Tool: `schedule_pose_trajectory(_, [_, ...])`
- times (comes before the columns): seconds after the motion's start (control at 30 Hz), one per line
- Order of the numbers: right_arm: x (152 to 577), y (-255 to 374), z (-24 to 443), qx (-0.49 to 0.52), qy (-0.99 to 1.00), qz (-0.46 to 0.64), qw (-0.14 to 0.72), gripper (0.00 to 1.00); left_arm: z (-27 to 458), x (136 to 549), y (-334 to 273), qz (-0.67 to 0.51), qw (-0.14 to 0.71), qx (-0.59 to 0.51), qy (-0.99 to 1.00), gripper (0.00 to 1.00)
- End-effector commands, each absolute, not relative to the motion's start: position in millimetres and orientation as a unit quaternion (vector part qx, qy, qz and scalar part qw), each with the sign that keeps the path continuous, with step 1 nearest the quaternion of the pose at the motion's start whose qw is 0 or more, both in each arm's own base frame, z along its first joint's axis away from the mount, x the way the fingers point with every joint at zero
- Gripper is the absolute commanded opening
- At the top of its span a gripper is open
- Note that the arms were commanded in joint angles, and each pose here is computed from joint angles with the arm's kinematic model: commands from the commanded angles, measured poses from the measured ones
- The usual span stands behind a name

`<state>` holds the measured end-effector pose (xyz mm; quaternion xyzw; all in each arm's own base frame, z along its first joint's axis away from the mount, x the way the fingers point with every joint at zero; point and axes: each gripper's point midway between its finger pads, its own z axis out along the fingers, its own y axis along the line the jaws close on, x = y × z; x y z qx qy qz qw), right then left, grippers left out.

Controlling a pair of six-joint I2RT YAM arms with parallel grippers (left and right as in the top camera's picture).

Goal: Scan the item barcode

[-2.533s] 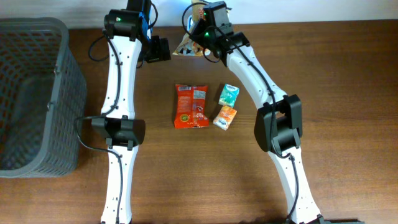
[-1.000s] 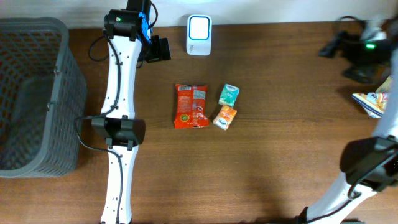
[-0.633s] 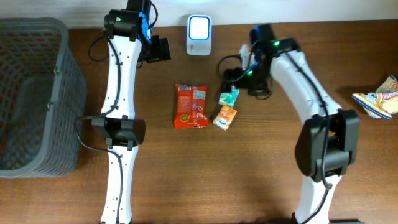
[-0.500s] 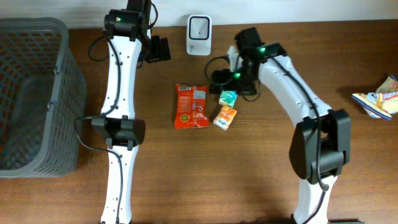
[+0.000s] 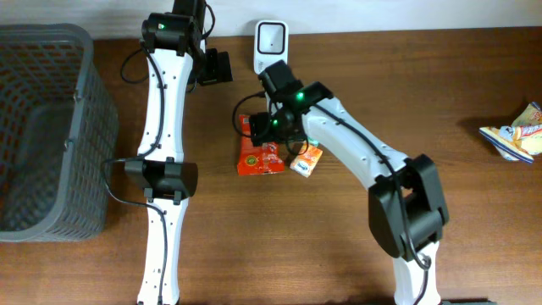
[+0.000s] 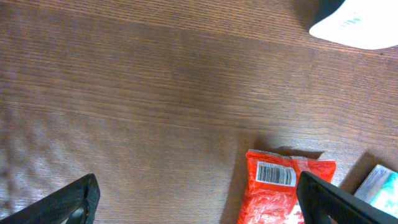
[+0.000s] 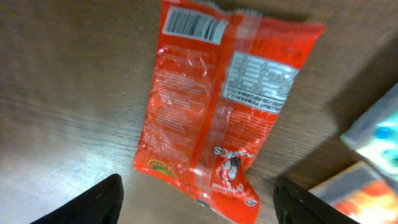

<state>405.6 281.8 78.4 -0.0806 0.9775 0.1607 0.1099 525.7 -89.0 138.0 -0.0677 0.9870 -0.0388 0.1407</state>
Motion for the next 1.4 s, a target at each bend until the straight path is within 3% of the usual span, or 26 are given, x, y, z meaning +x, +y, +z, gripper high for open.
schedule_pose_trajectory(0.0, [403.8, 279.1, 40.5, -0.052, 0.986, 0.135, 0.083, 0.73, 140.7, 525.8, -89.1, -0.036, 0.145, -0.064, 0.987, 0.99])
schedule_pose_trajectory(0.17, [398.5, 275.6, 9.2, -0.05, 0.99, 0.119, 0.053, 0.66, 140.7, 525.8, -89.1, -0.036, 0.145, -0.064, 0.987, 0.99])
schedule_pose_trajectory(0.27, [393.7, 271.5, 3.7, -0.049, 0.992, 0.109, 0.041, 0.42, 140.7, 525.8, -89.1, -0.036, 0.145, -0.064, 0.987, 0.99])
schedule_pose_trajectory(0.33, [391.9, 267.8, 6.9, -0.047, 0.993, 0.102, 0.039, 0.18, 140.7, 525.8, -89.1, -0.036, 0.145, -0.064, 0.987, 0.99])
schedule_pose_trajectory(0.53, [395.2, 266.5, 44.1, -0.067, 0.99, 0.11, 0.059, 0.18, 140.7, 525.8, -89.1, -0.036, 0.145, -0.064, 0.987, 0.99])
schedule_pose_trajectory(0.63, [411.9, 242.7, 100.6, -0.046, 0.989, 0.1, 0.101, 0.04, 140.7, 525.8, -89.1, -0.036, 0.145, -0.064, 0.987, 0.99])
schedule_pose_trajectory(0.8, [422.3, 153.9, 148.3, 0.018, 0.992, 0.036, 0.124, 0.04, 140.7, 525.8, -89.1, -0.036, 0.145, -0.064, 0.987, 0.99])
schedule_pose_trajectory(1.03, [408.4, 34.3, 142.8, 0.114, 0.989, -0.068, 0.064, 0.04, 140.7, 525.8, -89.1, -0.036, 0.145, -0.064, 0.987, 0.99])
schedule_pose_trajectory(1.07, [404.2, 22.8, 141.0, 0.125, 0.988, -0.074, 0.052, 0.05, 140.7, 525.8, -89.1, -0.036, 0.145, -0.064, 0.987, 0.99])
schedule_pose_trajectory(1.13, [395.2, 13.7, 133.3, 0.139, 0.988, -0.064, 0.026, 0.16, 140.7, 525.8, -89.1, -0.036, 0.145, -0.064, 0.987, 0.99])
schedule_pose_trajectory(1.2, [383.6, 29.5, 116.8, 0.102, 0.995, -0.019, -0.01, 0.18, 140.7, 525.8, -89.1, -0.036, 0.145, -0.064, 0.987, 0.99])
schedule_pose_trajectory(1.27, [375.0, 37.7, 98.9, 0.087, 0.996, -0.007, -0.029, 0.29, 140.7, 525.8, -89.1, -0.036, 0.145, -0.064, 0.987, 0.99])
schedule_pose_trajectory(1.33, [357.6, 39.1, 76.0, 0.079, 0.995, -0.015, -0.06, 0.61, 140.7, 525.9, -89.2, -0.036, 0.145, -0.064, 0.987, 0.99])
schedule_pose_trajectory(1.37, [345.0, 37.0, 63.4, 0.077, 0.994, -0.019, -0.081, 0.83, 140.7, 525.8, -89.1, -0.036, 0.145, -0.064, 0.987, 0.99])
